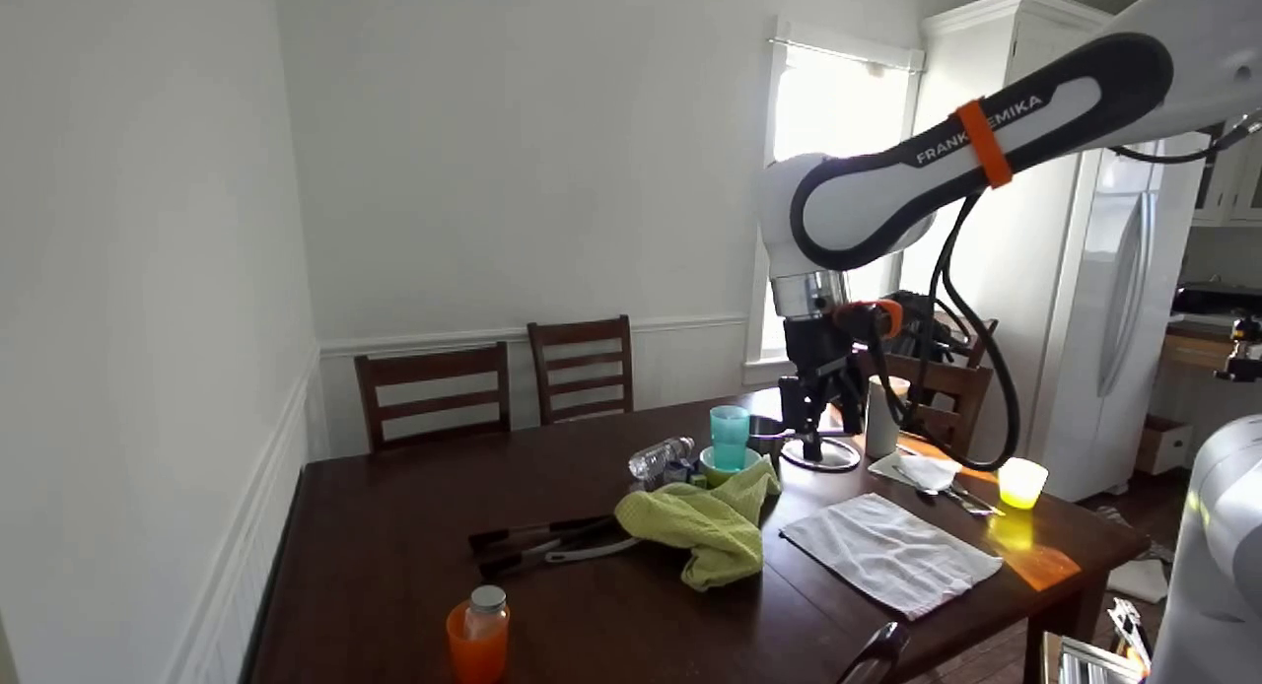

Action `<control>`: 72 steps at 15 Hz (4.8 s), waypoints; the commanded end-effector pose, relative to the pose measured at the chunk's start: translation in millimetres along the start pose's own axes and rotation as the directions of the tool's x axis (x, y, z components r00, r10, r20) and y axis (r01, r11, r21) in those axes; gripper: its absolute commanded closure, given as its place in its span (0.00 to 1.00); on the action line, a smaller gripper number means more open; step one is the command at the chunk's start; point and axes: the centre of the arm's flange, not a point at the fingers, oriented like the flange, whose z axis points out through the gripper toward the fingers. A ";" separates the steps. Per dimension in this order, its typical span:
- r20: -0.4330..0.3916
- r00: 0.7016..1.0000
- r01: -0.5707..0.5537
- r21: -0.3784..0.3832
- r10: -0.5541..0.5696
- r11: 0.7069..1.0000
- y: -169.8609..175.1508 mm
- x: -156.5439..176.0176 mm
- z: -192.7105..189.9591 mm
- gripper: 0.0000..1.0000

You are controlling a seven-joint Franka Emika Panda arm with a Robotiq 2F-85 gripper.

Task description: Fold the white towel into a triangle once.

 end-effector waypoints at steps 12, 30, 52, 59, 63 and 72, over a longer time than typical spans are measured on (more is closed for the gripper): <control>-0.183 0.955 -0.239 -0.017 0.232 0.971 78.0 16.7 40.8 0.00; -0.078 0.779 -0.616 0.092 0.623 0.782 177.3 104.8 179.9 0.00; -0.090 0.744 -0.633 0.221 0.662 0.742 196.8 198.1 265.6 0.00; -0.123 0.743 -0.631 0.199 0.658 0.750 197.3 211.1 275.4 0.00; -0.124 0.746 -0.624 0.213 0.655 0.752 197.3 211.9 284.1 0.00; -0.137 0.745 -0.623 0.207 0.653 0.754 196.7 213.9 289.2 0.29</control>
